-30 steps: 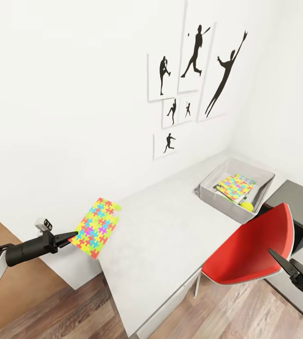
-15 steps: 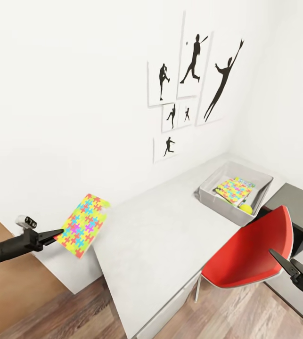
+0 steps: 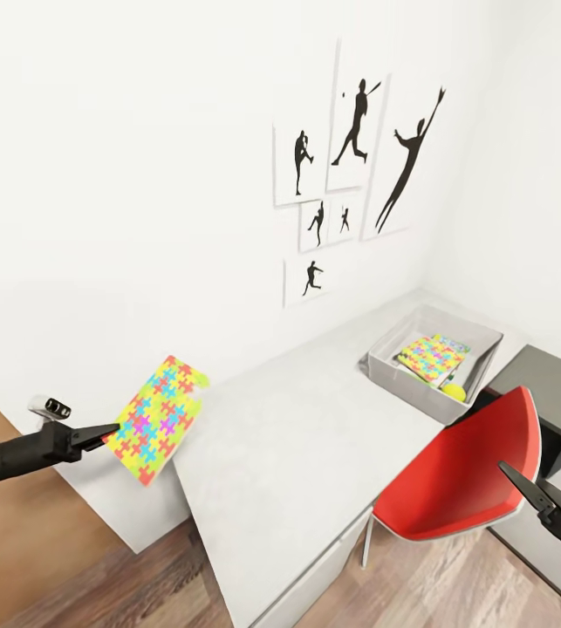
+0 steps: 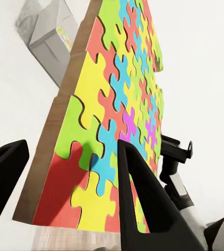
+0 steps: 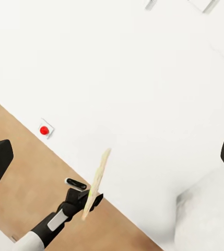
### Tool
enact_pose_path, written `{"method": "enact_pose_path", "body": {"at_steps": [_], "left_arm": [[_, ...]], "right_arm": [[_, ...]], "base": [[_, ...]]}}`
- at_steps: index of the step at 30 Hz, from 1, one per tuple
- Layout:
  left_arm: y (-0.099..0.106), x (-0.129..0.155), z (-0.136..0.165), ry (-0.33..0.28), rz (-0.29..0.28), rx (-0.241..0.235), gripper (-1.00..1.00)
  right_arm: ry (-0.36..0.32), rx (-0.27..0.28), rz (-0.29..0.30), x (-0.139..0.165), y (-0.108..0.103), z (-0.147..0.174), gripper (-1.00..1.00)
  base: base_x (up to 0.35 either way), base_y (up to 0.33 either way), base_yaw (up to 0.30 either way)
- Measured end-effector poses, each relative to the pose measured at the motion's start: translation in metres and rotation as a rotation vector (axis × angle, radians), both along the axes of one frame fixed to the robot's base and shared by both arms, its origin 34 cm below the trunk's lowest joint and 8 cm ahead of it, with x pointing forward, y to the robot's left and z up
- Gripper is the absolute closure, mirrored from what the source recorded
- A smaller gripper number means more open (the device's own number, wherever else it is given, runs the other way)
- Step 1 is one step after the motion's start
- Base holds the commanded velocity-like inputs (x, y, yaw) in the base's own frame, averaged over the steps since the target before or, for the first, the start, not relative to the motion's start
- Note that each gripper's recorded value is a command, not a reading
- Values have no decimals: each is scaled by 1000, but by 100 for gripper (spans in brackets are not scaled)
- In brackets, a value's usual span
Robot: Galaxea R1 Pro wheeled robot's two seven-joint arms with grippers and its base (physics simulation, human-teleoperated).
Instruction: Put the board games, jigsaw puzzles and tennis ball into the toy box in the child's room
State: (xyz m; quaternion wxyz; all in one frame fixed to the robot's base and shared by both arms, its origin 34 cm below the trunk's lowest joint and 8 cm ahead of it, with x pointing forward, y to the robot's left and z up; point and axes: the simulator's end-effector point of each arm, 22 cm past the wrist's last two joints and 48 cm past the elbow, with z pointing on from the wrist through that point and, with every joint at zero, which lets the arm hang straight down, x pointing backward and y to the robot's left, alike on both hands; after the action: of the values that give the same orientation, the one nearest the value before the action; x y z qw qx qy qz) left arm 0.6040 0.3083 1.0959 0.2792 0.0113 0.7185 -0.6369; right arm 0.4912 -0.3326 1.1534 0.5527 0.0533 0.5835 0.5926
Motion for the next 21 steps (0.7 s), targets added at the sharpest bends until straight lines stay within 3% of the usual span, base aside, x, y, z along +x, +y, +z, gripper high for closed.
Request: {"method": "enact_pose_path", "body": {"at_steps": [21], "left_arm": [[-2, -5, 18, -42, -10, 10, 100]], "right_arm": [[-35, -1, 0, -6, 0, 13, -100]], "base": [[0, 0, 0]]}}
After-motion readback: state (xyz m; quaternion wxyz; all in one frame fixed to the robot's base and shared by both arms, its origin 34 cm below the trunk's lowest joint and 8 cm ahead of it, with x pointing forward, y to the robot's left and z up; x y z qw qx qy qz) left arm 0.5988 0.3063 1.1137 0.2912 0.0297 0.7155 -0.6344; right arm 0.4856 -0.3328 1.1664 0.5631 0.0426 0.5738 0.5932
